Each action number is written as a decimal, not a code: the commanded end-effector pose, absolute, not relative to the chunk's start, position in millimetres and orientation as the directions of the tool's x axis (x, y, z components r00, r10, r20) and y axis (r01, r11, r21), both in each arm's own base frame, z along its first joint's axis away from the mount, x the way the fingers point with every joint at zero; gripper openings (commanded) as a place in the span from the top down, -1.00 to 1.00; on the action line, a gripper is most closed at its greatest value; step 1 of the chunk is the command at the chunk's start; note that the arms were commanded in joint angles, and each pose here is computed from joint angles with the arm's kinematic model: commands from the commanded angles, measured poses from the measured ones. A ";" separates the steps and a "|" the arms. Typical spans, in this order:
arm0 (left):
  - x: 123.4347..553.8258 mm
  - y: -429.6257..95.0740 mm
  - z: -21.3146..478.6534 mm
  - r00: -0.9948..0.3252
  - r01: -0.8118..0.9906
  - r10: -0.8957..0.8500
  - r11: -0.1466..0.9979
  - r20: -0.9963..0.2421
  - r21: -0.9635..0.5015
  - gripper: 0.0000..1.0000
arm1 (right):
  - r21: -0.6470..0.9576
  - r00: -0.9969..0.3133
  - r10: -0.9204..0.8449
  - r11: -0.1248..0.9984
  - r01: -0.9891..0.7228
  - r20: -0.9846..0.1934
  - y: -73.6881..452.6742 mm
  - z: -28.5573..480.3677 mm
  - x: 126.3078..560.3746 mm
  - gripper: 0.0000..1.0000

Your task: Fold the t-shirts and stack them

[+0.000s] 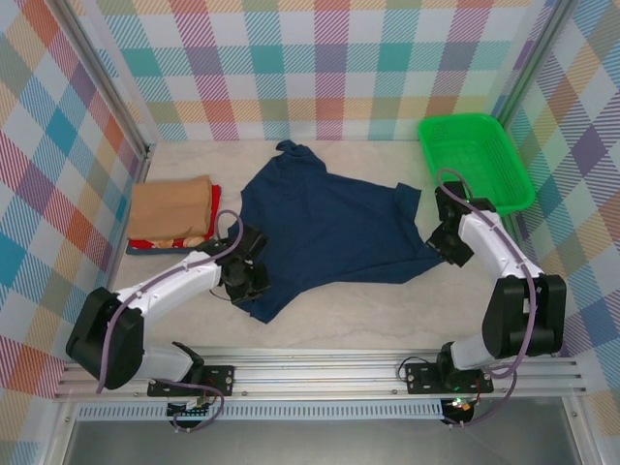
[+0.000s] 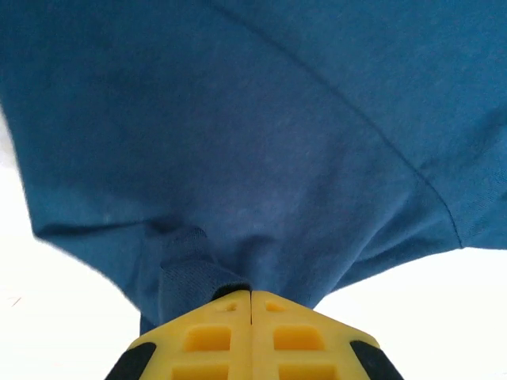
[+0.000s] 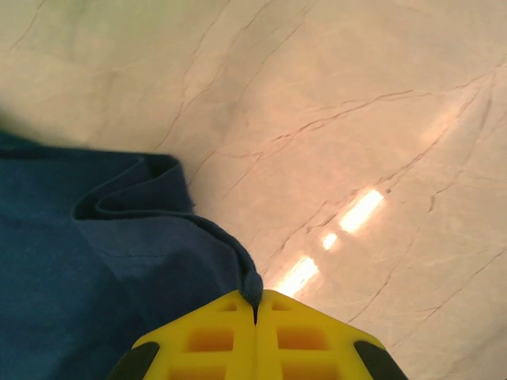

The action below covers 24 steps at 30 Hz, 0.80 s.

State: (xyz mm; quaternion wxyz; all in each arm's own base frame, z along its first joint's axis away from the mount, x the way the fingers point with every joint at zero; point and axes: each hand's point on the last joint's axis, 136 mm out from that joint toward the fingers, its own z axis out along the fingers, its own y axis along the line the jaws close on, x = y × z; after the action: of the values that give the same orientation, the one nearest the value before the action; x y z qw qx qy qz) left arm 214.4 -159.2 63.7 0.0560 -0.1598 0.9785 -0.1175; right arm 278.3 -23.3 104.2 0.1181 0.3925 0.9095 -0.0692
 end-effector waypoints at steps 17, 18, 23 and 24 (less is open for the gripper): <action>289.6 -66.3 68.2 -0.867 -0.429 -0.473 0.868 -0.154 -0.251 0.12 | -0.003 -0.701 0.679 0.718 0.696 -0.217 -18.3 93.4 257.2 1.00; 295.4 -71.2 64.4 -0.871 -0.416 -0.466 0.867 -0.154 -0.274 0.12 | 0.000 -0.702 0.679 0.719 0.695 -0.214 -17.7 93.0 257.2 1.00; 300.3 -69.1 42.2 -0.883 -0.403 -0.444 0.883 -0.150 -0.242 0.10 | 0.011 -0.708 0.675 0.725 0.689 -0.208 -15.1 94.1 258.8 1.00; 300.1 -70.8 38.3 -0.888 -0.395 -0.437 0.885 -0.144 -0.248 0.10 | 0.014 -0.707 0.676 0.725 0.689 -0.207 -14.8 94.4 258.8 1.00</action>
State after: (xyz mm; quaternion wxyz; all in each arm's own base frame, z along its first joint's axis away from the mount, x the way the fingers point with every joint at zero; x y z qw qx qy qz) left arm 295.6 -68.6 45.6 0.0918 -0.2389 0.9617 -0.0981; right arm 259.8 -17.4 90.4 0.0964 0.3757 0.9207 -0.0434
